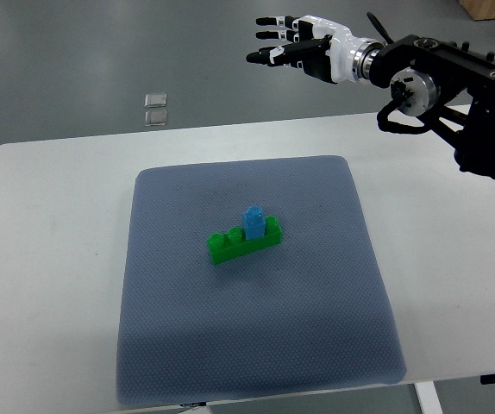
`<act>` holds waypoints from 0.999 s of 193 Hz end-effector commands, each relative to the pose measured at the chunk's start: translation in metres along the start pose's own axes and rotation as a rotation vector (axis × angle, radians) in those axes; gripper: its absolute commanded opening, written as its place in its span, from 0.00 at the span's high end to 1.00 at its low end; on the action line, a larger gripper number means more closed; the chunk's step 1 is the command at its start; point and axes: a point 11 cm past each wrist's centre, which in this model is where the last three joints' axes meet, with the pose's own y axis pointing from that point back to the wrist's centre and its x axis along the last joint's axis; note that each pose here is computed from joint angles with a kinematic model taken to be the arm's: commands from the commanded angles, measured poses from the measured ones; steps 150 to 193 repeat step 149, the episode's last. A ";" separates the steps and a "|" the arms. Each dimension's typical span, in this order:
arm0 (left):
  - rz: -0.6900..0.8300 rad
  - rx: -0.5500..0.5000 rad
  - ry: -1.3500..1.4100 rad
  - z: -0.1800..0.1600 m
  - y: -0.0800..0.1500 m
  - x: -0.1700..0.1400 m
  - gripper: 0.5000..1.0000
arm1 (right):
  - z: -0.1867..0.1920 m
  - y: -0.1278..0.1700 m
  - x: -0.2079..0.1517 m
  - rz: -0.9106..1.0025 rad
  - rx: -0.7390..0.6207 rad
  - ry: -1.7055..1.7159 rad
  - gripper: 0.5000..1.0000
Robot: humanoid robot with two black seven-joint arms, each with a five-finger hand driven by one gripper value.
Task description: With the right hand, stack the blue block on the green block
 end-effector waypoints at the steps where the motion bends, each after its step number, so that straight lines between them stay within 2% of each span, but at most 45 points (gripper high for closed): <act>1: 0.000 -0.001 0.000 0.001 0.000 0.000 0.00 | 0.030 -0.006 0.004 0.029 0.028 -0.210 0.17; 26: 0.000 -0.001 0.000 0.001 0.000 0.000 0.00 | 0.050 -0.008 0.014 0.065 0.097 -0.384 0.16; 62: 0.000 -0.001 0.000 0.001 0.000 0.000 0.00 | 0.090 0.008 0.033 0.095 0.197 -0.711 0.15; 118: 0.000 -0.001 0.000 0.001 0.000 0.000 0.00 | 0.139 0.028 0.044 0.135 0.229 -0.786 0.15; 193: 0.000 -0.001 0.000 0.001 0.000 0.000 0.00 | 0.150 0.032 0.053 0.173 0.227 -0.791 0.15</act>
